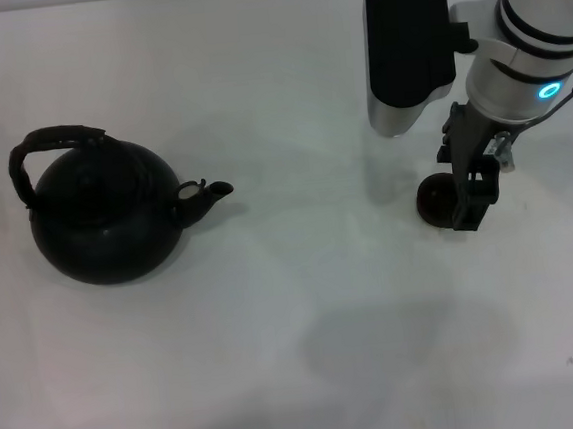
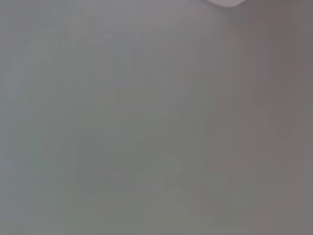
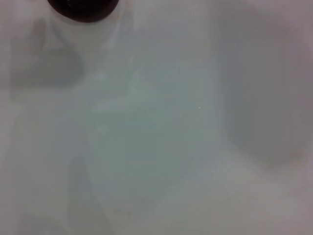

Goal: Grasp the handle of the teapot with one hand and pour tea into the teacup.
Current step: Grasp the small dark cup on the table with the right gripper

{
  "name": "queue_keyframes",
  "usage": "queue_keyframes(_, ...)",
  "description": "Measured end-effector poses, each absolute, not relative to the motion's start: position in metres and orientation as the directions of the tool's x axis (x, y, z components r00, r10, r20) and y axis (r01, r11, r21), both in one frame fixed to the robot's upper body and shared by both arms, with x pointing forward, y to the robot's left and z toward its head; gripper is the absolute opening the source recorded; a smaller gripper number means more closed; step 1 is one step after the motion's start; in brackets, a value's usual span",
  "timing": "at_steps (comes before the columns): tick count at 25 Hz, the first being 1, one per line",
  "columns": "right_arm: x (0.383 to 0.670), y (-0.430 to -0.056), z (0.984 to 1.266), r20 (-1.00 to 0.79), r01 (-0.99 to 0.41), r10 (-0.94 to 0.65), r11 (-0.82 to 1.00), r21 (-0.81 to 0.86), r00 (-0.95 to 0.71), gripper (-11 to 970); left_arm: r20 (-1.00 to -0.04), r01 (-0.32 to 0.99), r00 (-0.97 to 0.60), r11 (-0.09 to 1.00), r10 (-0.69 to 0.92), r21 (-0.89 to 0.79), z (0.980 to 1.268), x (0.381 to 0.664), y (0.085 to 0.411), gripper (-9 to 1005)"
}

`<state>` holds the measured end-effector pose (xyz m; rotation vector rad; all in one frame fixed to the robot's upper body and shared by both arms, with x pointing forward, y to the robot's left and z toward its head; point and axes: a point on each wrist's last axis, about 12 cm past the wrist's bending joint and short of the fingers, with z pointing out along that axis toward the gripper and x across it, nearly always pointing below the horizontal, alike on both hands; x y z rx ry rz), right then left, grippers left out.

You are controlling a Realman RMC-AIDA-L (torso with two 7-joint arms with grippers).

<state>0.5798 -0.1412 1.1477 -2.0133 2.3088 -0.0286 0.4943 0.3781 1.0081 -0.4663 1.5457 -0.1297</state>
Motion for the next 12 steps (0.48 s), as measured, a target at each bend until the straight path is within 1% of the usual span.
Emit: queue_keyframes(12,0.5783,-0.1425,1.1396,-0.046,-0.988,-0.990,0.134,-0.071,-0.131,863,-0.932,-0.195,0.027,0.913,-0.362,-0.360,1.0077,0.4948,0.3761,766)
